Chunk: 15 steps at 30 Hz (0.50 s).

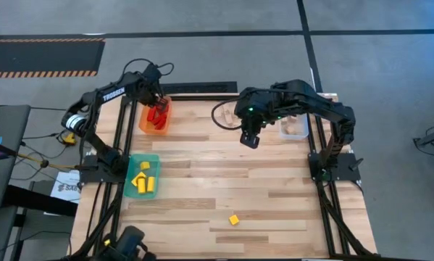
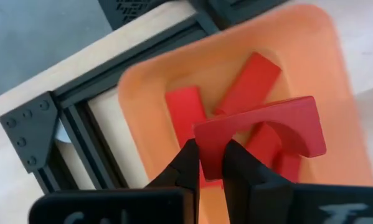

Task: Sort & place blocks by color
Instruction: Put the red wooden block into the orange bin

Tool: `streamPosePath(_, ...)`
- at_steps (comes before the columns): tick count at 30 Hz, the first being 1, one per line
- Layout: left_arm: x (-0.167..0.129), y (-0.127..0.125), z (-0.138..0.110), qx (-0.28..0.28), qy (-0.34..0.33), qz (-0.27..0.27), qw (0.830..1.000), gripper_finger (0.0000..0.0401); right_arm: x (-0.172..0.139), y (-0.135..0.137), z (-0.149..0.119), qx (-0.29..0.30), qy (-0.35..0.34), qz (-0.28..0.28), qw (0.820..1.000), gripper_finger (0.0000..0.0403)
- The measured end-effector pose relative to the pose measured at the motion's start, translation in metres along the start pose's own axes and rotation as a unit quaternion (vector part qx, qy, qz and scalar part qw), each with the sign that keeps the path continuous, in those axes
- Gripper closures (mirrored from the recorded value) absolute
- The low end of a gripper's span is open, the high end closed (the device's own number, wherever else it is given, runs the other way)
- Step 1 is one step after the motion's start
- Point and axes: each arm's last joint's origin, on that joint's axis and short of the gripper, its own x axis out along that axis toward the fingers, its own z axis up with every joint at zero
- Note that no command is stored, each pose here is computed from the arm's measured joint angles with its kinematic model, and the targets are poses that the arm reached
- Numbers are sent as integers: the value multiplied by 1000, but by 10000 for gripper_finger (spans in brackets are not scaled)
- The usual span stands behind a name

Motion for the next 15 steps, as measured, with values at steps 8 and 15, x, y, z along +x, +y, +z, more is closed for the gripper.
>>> streamPosePath(8,16,9,8,-30,-6,15,999,380,5,6,1,1,7,3,1000,296)
streamPosePath(15,16,10,10,-32,-15,-9,999,348,4,9,0,6,6,6,1000,296)
